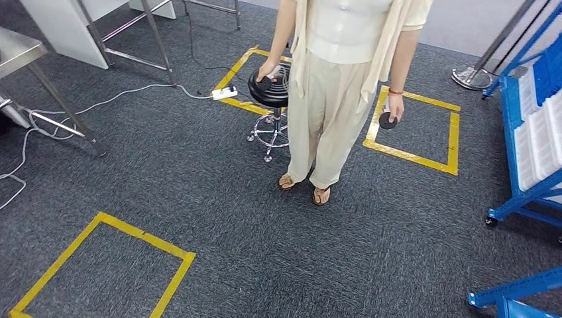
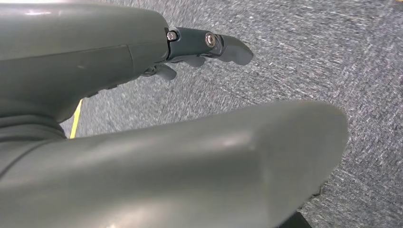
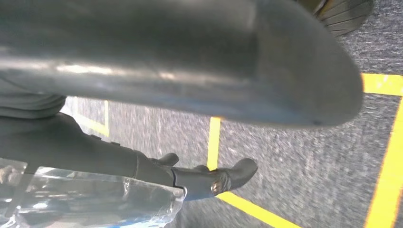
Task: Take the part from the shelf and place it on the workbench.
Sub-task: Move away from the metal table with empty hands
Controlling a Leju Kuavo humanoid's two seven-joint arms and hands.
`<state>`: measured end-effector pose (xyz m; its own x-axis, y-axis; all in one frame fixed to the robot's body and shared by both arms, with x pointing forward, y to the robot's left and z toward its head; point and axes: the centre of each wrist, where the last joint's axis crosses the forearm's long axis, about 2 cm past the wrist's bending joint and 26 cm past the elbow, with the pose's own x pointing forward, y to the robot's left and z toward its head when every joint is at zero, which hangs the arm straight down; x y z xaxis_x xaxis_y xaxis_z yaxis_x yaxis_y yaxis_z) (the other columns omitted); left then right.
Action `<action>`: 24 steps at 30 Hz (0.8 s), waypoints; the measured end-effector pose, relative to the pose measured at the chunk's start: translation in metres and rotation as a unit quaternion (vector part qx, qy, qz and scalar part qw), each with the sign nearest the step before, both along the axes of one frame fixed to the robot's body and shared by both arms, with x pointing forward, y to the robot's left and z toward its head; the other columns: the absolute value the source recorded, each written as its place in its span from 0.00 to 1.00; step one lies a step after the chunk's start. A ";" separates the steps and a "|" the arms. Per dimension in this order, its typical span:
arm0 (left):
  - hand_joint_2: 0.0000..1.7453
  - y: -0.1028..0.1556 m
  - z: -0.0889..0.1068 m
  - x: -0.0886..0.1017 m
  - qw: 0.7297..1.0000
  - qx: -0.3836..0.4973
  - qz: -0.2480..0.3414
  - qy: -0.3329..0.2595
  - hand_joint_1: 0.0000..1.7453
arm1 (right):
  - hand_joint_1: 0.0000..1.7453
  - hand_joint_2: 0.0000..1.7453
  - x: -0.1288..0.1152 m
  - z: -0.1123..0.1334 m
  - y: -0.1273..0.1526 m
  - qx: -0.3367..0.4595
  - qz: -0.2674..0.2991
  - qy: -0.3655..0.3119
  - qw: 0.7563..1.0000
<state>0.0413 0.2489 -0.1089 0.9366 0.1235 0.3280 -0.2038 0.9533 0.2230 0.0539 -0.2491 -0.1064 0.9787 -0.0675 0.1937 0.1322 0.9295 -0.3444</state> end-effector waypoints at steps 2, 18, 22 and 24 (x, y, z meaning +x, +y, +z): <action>0.00 0.000 0.000 0.000 1.000 0.000 0.000 0.000 0.00 | 0.00 0.00 0.000 0.000 0.000 0.000 0.000 0.000 1.000; 0.00 -0.001 0.000 0.000 1.000 -0.001 0.008 -0.001 0.00 | 0.00 0.00 -0.002 0.000 0.000 0.004 0.008 0.001 1.000; 0.00 0.000 0.000 0.001 1.000 0.000 0.008 -0.003 0.00 | 0.00 0.00 -0.001 0.000 0.001 0.005 0.008 -0.001 1.000; 0.00 0.000 0.000 0.002 1.000 0.000 0.008 -0.004 0.00 | 0.00 0.00 -0.002 0.000 0.001 0.005 0.008 0.000 1.000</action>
<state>0.0436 0.2484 -0.1086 0.9322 0.1380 0.3346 -0.2201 0.9500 0.2213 0.0518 -0.2481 -0.1067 0.9797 -0.0541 0.1929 0.1175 0.9351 -0.3343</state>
